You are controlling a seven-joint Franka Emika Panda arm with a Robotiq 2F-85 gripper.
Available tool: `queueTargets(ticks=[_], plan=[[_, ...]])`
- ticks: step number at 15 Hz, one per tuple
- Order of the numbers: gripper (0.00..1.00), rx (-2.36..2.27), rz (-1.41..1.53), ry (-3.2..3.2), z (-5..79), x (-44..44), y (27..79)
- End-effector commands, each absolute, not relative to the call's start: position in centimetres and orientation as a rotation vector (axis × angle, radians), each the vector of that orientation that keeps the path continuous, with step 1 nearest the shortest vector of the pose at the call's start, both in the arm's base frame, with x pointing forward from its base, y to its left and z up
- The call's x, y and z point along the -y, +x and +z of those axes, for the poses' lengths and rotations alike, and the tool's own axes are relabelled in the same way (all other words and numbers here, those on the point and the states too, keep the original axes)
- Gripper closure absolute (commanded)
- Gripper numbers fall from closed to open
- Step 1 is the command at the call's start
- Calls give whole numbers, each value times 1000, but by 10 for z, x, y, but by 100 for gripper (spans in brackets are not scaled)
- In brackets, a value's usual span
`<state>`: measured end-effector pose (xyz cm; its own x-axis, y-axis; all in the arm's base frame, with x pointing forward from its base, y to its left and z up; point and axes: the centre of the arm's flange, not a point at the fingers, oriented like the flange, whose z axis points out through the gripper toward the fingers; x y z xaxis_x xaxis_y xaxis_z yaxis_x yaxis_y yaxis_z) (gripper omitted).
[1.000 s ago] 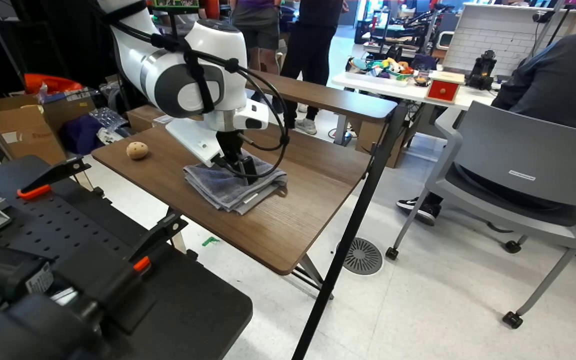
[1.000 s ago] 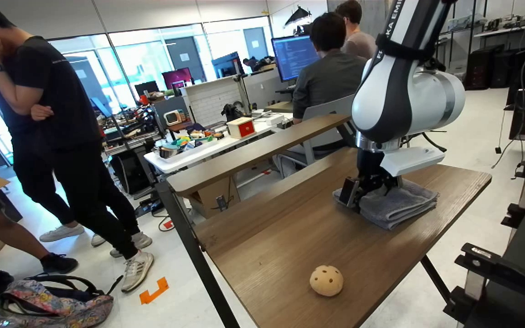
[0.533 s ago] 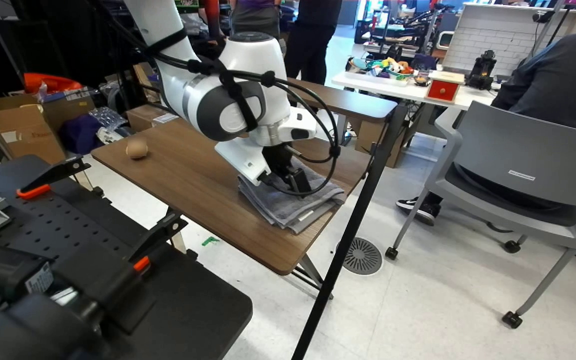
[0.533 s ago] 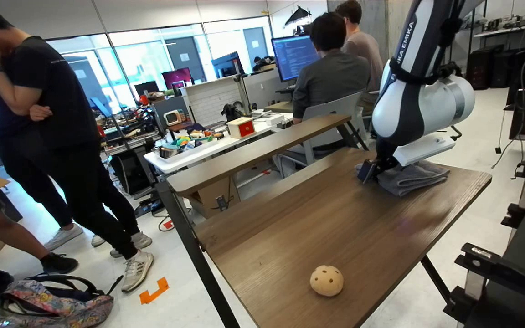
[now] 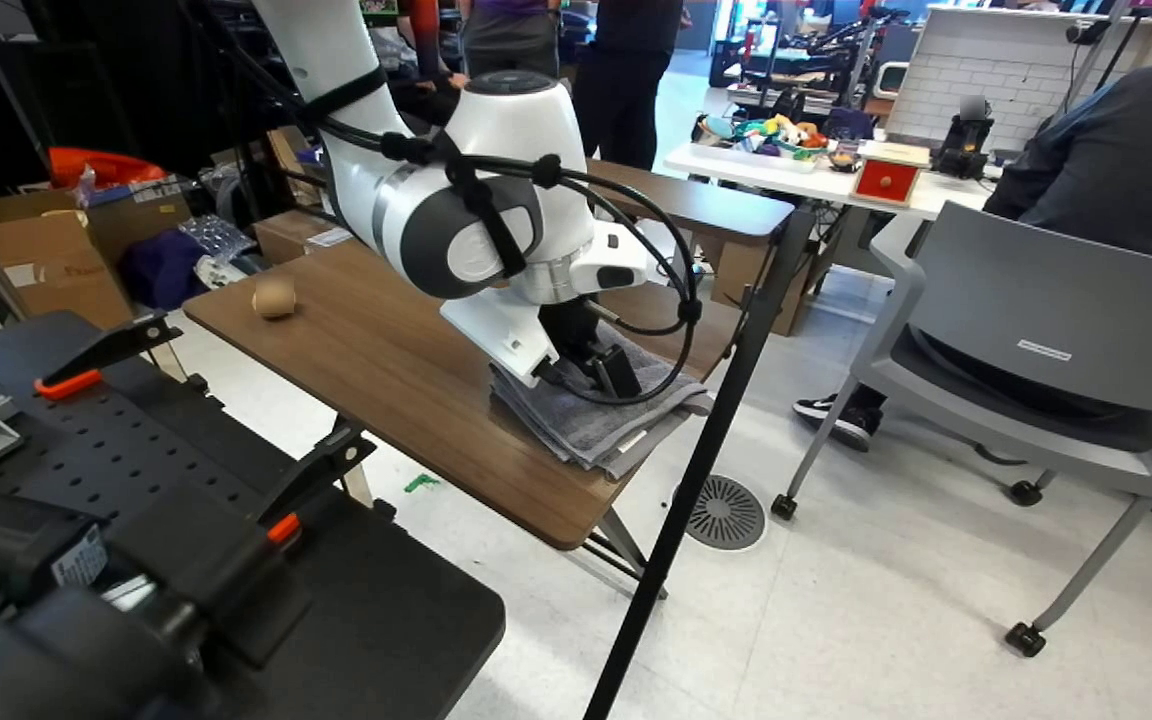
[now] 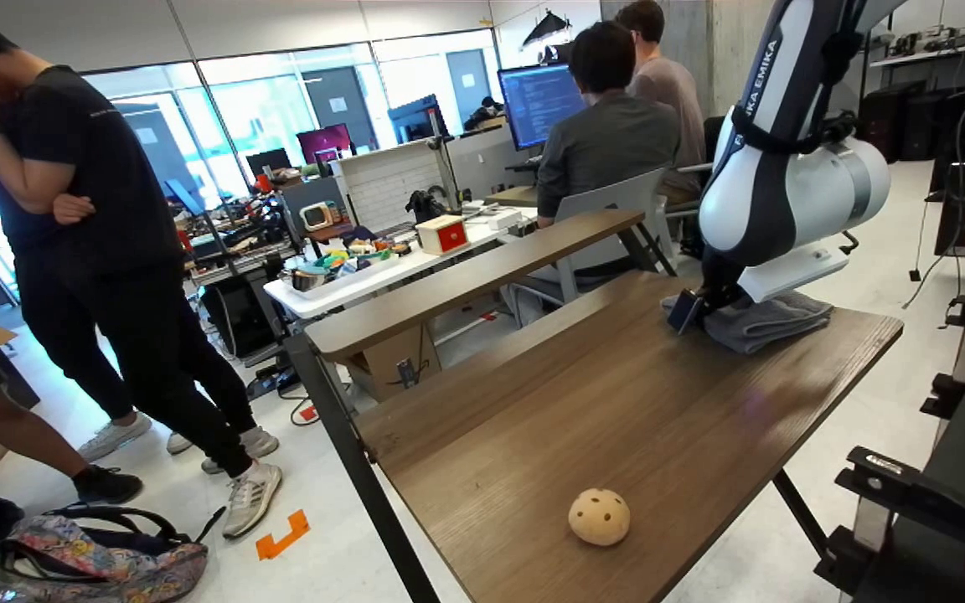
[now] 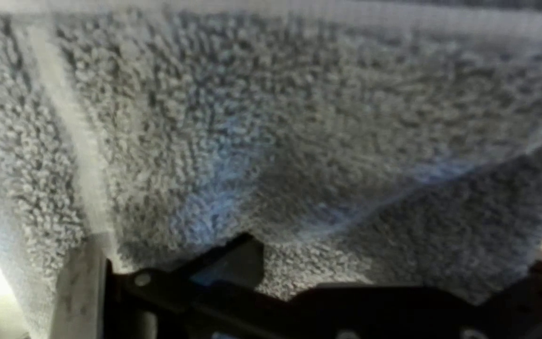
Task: Wipe the table
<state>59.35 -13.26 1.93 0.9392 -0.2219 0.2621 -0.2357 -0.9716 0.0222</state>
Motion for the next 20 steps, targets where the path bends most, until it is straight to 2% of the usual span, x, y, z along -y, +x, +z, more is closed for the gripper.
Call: queueTargets(ticks=[1, 5, 11, 15, 20], plan=[[0, 258, 464, 3218, -5, 100, 552], [0, 255, 618, 3359, -6, 57, 547], [0, 285, 901, 3321, -11, 47, 580], [0, 246, 885, 3306, 18, 47, 575], [0, 215, 651, 3229, 69, 51, 589]])
